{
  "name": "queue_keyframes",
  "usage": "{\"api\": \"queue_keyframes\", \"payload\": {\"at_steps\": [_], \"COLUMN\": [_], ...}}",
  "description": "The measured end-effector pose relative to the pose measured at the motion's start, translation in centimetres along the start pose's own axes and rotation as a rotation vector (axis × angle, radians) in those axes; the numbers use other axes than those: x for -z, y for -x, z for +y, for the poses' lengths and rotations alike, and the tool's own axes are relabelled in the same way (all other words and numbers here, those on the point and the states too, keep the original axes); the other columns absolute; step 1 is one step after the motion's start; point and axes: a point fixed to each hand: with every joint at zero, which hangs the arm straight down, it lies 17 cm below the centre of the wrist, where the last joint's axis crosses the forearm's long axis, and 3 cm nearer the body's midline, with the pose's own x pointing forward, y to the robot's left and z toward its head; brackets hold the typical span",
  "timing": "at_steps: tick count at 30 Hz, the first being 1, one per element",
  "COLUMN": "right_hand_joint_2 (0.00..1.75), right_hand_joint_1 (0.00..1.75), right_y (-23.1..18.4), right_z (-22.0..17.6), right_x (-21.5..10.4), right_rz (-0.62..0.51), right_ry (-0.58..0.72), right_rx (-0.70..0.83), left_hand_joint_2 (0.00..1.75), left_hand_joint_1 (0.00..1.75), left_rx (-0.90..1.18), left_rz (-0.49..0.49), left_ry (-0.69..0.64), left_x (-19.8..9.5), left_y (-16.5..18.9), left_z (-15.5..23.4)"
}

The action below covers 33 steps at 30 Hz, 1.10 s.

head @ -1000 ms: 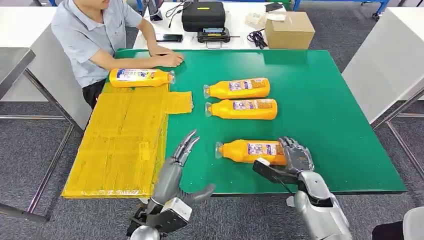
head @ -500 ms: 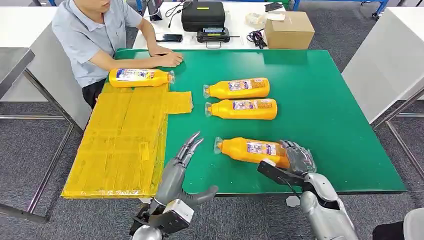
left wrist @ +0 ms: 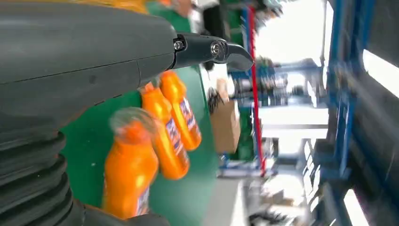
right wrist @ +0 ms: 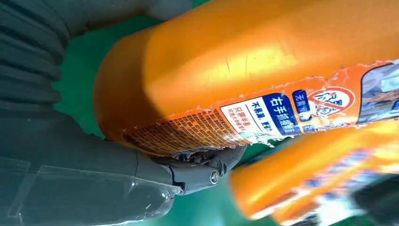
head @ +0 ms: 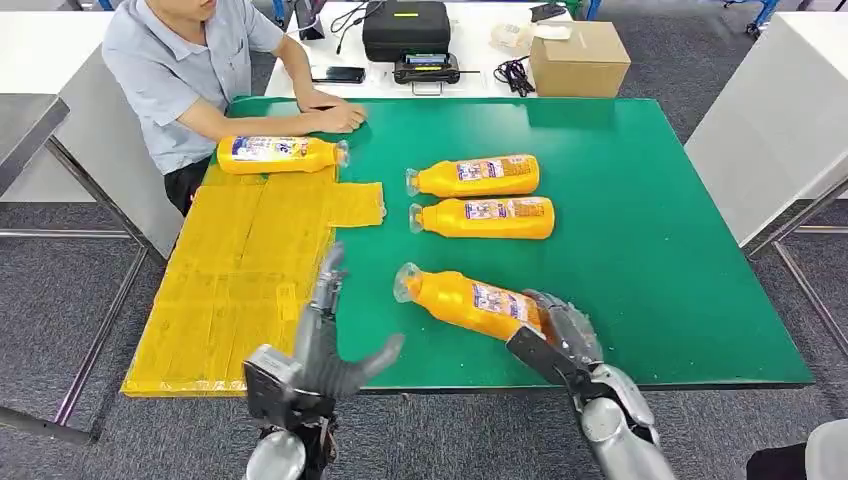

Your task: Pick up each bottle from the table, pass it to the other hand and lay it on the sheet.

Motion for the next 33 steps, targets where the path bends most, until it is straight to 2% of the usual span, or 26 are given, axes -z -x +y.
{"api": "queue_keyframes", "payload": {"at_steps": [7, 8, 12, 17, 20, 22, 27, 33], "right_hand_joint_2": [1.75, 1.75, 1.75, 1.75, 1.75, 1.75, 1.75, 1.75], "right_hand_joint_1": [1.75, 1.75, 1.75, 1.75, 1.75, 1.75, 1.75, 1.75], "right_y": [-0.6, -2.1, -4.8, -5.5, -7.0, -8.2, -10.4, -11.3], "right_z": [0.0, -0.1, -0.5, -0.8, -0.9, -1.0, -0.4, 3.0], "right_x": [0.1, 0.2, 0.4, 0.3, 0.3, 0.3, 1.2, 1.5], "right_rz": [-0.014, -0.045, -0.101, -0.118, -0.172, -0.212, -0.250, -0.257], "right_ry": [0.008, 0.021, 0.054, 0.069, 0.066, 0.079, 0.080, -0.025], "right_rx": [0.026, 0.084, 0.142, 0.165, 0.242, 0.289, 0.343, 0.392], "left_hand_joint_2": [1.75, 1.75, 1.75, 1.75, 1.75, 1.75, 1.75, 1.75], "left_hand_joint_1": [0.00, 0.00, 0.00, 0.00, 0.00, 0.00, 0.00, 0.00], "left_rx": [-0.013, -0.046, -0.068, -0.073, -0.184, -0.271, -0.352, -0.342], "left_rz": [0.011, 0.049, 0.118, 0.150, 0.246, 0.277, 0.261, 0.226], "left_ry": [-0.012, -0.018, -0.028, -0.036, -0.036, -0.055, -0.056, 0.032], "left_x": [0.0, -0.2, -0.7, -0.9, -1.5, -2.2, -1.7, -1.0], "left_y": [0.3, 1.3, 3.6, 4.5, 6.4, 7.4, 7.2, 5.9], "left_z": [0.3, 0.5, 0.9, 1.2, 0.8, 0.8, 0.2, -2.1]}}
